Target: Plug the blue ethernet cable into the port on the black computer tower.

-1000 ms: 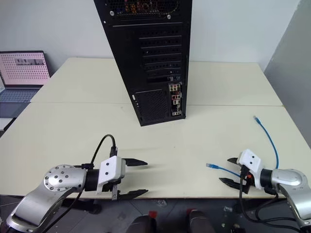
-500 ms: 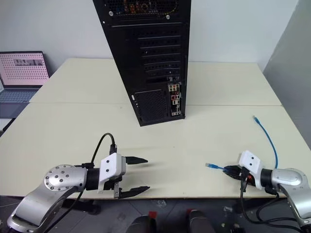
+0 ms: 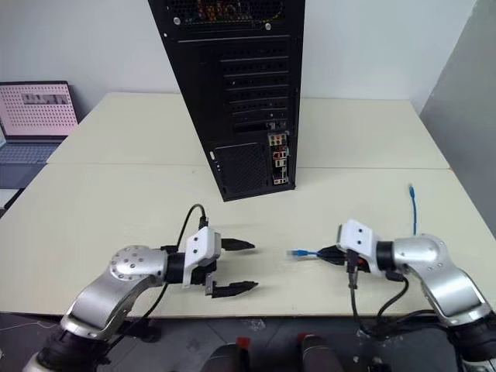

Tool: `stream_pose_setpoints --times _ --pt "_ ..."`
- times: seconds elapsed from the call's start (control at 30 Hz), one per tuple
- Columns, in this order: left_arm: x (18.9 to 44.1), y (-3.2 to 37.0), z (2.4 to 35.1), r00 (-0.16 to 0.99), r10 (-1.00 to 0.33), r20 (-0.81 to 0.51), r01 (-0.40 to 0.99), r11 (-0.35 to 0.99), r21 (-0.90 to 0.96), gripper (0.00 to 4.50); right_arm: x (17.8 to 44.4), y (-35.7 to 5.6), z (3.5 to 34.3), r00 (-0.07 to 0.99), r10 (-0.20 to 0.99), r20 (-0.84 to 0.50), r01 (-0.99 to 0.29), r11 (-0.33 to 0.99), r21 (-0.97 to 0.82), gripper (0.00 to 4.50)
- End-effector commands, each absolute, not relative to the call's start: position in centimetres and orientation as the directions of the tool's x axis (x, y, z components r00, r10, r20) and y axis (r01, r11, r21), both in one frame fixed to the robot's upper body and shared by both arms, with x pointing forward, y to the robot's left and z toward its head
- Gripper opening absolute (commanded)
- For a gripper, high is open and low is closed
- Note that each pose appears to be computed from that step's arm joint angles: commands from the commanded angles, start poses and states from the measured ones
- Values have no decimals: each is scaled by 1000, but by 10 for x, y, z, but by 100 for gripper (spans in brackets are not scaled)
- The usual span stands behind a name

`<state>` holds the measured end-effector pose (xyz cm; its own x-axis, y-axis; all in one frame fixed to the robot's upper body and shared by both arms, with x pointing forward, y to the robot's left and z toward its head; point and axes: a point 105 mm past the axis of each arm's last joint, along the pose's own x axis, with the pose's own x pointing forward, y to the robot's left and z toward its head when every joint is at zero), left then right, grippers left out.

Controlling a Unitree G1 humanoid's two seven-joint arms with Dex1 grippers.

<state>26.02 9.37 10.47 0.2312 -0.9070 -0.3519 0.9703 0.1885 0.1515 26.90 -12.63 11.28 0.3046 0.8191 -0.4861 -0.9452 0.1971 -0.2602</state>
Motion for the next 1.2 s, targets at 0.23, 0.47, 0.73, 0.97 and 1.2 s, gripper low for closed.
stream_pose_setpoints --times 0.23,0.47,0.73,0.97,1.2 --pt "269 75 110 166 -929 -332 981 121 152 450 269 -98 121 240 843 -481 -950 104 -293 1" --pt "272 75 109 162 -927 -340 982 115 153 327 269 -92 122 229 850 -475 -950 90 -298 0" --pt "274 75 108 167 -925 -341 980 117 161 144 270 -88 123 223 854 -471 -951 84 -298 0" --pt "275 75 106 174 -924 -341 978 121 171 19 270 -86 123 215 850 -480 -950 68 -305 0" --pt "274 78 103 191 -918 -347 973 130 193 19 271 -89 121 214 845 -490 -950 64 -306 0"
